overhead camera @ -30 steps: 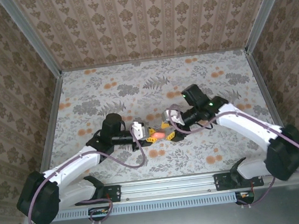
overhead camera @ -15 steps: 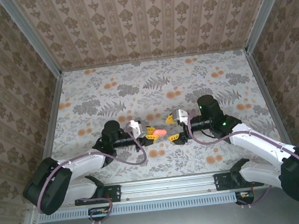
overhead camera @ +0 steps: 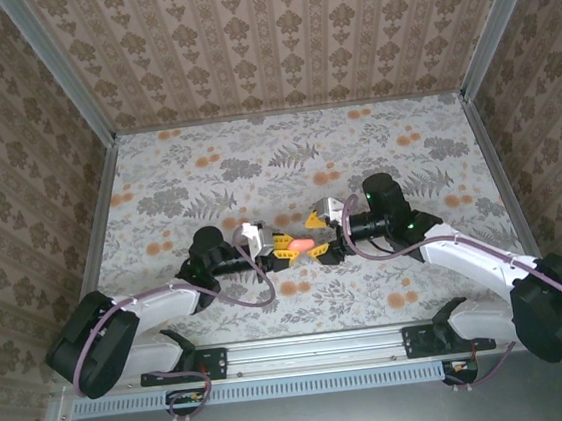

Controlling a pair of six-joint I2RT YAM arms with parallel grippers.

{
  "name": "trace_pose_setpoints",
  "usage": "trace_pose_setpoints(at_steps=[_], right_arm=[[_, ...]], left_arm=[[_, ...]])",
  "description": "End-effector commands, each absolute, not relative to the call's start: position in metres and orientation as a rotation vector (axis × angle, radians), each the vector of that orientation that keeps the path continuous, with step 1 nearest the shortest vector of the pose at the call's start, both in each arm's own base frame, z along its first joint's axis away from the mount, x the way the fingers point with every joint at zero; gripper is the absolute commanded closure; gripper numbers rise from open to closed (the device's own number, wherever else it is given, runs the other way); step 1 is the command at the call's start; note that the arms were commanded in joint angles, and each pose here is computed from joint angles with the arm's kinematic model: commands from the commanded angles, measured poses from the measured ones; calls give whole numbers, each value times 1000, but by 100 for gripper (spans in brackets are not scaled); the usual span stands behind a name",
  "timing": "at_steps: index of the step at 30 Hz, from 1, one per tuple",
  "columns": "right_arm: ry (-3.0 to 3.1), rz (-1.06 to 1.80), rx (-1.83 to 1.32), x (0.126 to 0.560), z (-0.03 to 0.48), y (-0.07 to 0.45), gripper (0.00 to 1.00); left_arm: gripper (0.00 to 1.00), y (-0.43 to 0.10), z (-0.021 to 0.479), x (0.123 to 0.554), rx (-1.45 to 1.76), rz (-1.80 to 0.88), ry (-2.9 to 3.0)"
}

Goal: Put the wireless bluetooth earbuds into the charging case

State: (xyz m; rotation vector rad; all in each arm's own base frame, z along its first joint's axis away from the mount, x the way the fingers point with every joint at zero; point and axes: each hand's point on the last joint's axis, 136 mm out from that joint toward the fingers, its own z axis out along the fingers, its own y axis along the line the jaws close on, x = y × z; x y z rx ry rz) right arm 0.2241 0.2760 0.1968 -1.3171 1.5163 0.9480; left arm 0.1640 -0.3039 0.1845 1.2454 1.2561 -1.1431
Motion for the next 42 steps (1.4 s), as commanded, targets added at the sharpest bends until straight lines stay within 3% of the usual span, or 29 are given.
trace_pose_setpoints(at_steps=[1, 29, 37, 42], right_arm=[[1475, 943, -1310, 230, 211, 281, 32], [1551, 799, -1112, 278, 231, 255, 38], [1541, 793, -1100, 273, 240, 251, 38], [1713, 809, -906, 286, 248, 242, 37]], left_arm=[[91, -305, 200, 159, 1258, -1175, 1199], [92, -302, 206, 156, 1246, -1179, 1172], [93, -299, 203, 170, 1183, -1131, 1222], [93, -290, 200, 186, 1104, -1102, 1290]])
